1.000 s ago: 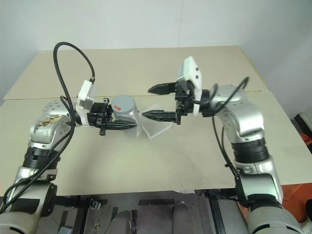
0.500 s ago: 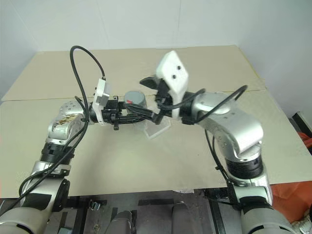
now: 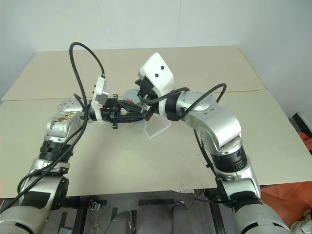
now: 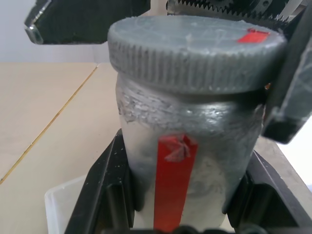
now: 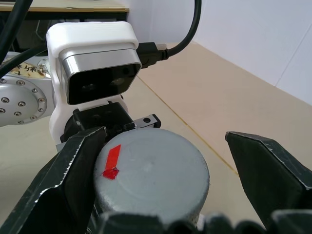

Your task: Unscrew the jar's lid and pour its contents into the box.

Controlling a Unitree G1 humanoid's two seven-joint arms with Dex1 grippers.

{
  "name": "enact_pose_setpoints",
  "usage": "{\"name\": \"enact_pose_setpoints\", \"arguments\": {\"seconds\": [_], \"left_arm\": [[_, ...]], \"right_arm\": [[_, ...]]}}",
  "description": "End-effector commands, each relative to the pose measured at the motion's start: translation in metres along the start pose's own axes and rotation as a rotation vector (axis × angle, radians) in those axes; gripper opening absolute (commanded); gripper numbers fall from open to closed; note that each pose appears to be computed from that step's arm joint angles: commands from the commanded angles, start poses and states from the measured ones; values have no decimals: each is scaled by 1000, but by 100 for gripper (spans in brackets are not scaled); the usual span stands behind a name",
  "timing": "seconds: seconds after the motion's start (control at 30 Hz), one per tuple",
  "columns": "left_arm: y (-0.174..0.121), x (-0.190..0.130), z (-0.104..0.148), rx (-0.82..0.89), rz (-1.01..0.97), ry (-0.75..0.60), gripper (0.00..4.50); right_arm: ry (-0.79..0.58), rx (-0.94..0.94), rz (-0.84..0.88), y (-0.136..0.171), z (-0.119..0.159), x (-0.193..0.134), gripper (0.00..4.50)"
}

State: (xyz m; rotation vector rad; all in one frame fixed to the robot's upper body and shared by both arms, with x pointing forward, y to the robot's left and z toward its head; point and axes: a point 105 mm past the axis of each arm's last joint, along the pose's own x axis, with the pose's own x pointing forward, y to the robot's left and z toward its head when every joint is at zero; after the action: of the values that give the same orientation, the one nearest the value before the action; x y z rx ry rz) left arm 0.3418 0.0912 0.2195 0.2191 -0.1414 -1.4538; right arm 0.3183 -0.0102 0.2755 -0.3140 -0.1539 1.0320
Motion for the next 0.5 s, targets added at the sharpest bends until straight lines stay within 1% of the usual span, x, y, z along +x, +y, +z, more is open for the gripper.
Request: {"name": "enact_pose_setpoints", "arguments": {"seconds": [0.03, 0.3, 0.5], "left_arm": [[-4, -12, 15, 68, -12, -11, 192], [-8, -27, 15, 78, -6, 11, 192], [-10, -35, 17, 80, -7, 15, 192]], "right_arm": [[-51, -20, -84, -23, 12, -19, 446], [-75, 4, -97, -37, 14, -38, 446], [-55, 6, -105, -45, 8, -51, 446]]}}
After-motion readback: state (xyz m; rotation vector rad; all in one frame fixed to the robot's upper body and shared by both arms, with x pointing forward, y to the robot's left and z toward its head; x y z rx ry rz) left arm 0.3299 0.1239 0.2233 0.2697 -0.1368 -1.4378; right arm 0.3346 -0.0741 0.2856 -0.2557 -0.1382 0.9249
